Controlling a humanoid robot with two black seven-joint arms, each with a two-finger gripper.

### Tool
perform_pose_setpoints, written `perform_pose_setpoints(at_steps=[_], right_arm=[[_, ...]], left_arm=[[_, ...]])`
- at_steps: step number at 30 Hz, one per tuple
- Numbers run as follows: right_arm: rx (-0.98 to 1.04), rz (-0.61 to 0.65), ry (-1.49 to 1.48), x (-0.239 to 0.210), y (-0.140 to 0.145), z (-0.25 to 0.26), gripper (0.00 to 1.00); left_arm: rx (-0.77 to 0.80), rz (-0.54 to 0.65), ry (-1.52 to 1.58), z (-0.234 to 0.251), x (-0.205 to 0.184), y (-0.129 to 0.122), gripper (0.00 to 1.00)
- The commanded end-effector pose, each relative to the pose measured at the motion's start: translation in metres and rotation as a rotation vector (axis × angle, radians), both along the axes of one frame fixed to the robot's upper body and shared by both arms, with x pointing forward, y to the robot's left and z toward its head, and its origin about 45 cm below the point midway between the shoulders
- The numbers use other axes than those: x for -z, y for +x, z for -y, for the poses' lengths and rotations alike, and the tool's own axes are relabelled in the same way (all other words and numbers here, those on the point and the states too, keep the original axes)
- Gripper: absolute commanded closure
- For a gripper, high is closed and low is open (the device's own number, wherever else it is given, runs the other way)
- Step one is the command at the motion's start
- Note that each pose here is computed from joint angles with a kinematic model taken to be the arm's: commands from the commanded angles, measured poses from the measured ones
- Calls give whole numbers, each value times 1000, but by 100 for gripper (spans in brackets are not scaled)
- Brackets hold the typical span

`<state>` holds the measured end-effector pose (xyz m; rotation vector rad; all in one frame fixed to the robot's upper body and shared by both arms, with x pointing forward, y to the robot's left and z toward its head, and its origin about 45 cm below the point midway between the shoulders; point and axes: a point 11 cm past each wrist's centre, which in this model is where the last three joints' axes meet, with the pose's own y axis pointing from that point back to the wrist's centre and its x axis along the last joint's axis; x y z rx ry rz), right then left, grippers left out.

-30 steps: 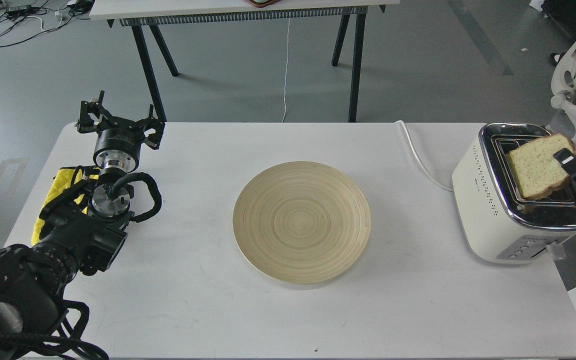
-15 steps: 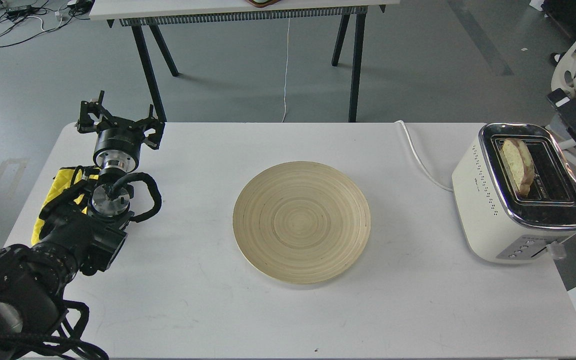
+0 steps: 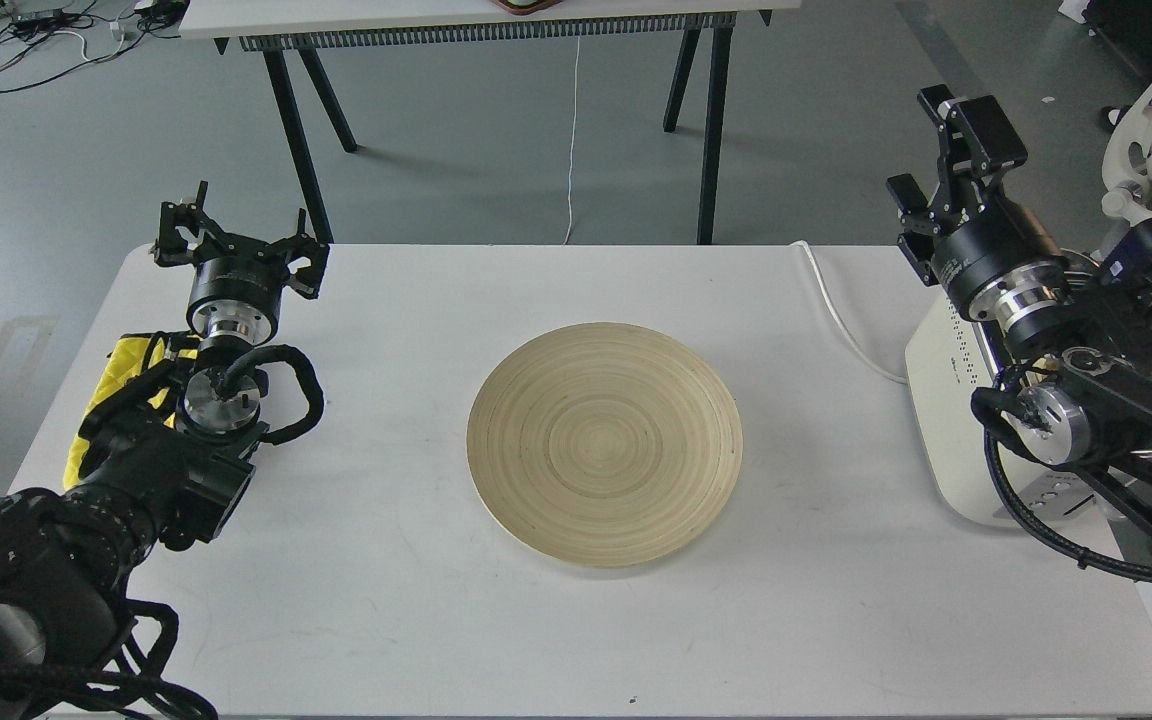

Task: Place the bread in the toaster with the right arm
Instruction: 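Open the right gripper and raise it away from the toaster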

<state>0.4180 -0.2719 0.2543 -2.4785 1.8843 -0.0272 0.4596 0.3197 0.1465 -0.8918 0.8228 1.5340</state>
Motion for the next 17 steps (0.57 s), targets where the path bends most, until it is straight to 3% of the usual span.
perform_pose_setpoints(at_steps=[1,8,17], right_arm=[[-88,-62,183,23,14,-16,1],[-154,-179,397,77,19,-46,1],[-148,-205,461,95,10,-47,1]], left_arm=[[0,-1,0,0,0,0,0],[0,-1,0,0,0,0,0],[0,-1,0,0,0,0,0]])
